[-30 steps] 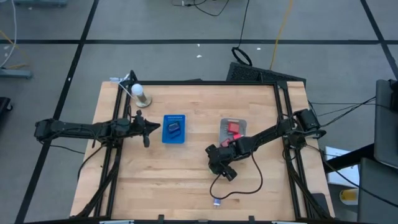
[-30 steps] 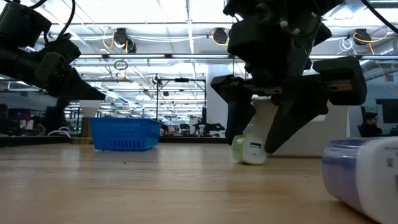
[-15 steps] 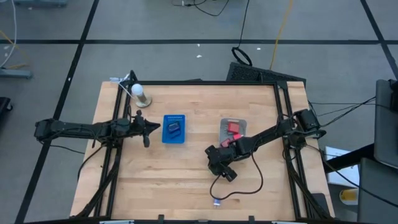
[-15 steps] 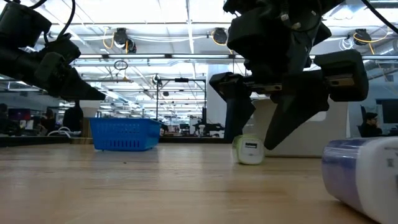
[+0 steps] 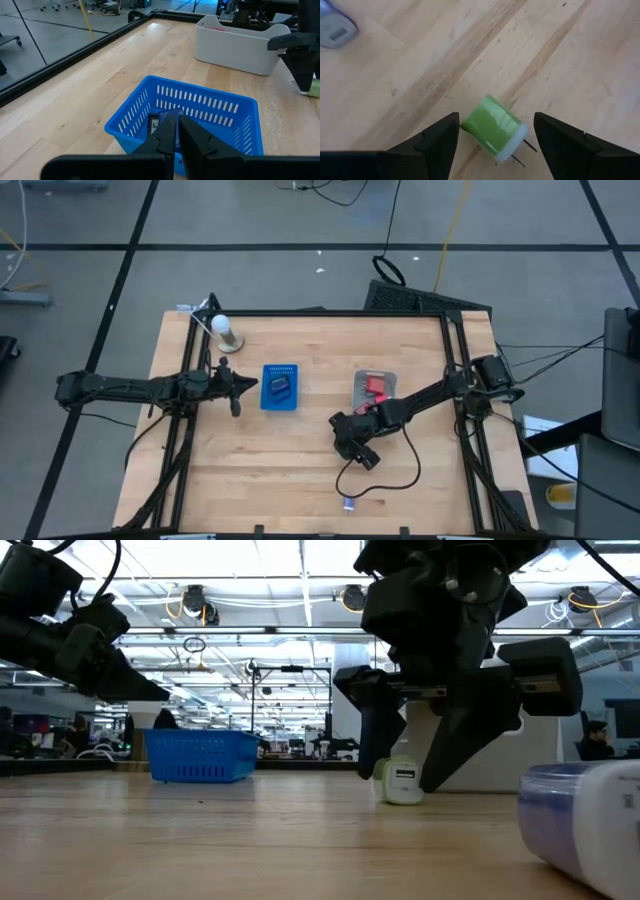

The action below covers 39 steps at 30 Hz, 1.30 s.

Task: Pick & Place Office items
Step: Put the green charger adapter into the gray bin

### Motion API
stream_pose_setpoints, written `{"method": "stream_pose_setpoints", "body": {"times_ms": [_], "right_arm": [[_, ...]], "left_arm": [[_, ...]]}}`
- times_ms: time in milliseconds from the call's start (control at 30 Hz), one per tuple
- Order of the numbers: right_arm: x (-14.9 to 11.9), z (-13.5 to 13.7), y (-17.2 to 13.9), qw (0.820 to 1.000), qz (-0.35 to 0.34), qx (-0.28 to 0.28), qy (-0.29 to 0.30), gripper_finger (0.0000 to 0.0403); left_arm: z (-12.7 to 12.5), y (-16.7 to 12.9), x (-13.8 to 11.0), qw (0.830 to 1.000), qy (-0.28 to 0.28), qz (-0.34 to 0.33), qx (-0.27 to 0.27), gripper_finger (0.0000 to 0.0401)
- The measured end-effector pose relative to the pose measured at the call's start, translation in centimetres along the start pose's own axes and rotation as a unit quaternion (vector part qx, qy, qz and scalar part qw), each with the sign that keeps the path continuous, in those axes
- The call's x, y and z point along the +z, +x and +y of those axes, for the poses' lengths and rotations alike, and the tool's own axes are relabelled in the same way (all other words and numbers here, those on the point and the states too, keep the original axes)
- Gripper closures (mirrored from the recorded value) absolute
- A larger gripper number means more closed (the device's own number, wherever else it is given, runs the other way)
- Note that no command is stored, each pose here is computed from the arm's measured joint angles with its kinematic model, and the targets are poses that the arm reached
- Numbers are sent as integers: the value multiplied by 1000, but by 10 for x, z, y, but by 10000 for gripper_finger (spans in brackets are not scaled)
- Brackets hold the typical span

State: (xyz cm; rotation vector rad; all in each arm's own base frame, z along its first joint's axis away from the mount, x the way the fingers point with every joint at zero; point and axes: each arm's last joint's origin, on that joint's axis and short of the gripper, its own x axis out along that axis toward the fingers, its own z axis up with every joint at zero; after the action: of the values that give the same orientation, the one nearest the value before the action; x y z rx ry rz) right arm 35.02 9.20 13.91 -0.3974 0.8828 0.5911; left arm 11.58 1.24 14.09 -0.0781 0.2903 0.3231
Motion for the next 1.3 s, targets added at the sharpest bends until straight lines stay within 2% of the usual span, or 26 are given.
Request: {"method": "stream_pose_setpoints", "body": {"times_ms": [267,633,767,967,1300], "right_arm": [[-4,1,8,1000,3,19,-21,207],[-4,1,8,1000,3,15,-22,203],[1,1,-2,1000,-8,8,-25,207],[21,0,-37,998,-59,-14,-18,198],[39,9,-114,988,-147,-44,2,203]], "left_arm": [[0,0,0,1000,1,0,0,380],[0,0,0,1000,1,0,0,380],[0,0,0,1000,2,0,0,380],[0,0,0,1000,2,0,0,380],[0,0,0,1000,1,1,-1,380]]}}
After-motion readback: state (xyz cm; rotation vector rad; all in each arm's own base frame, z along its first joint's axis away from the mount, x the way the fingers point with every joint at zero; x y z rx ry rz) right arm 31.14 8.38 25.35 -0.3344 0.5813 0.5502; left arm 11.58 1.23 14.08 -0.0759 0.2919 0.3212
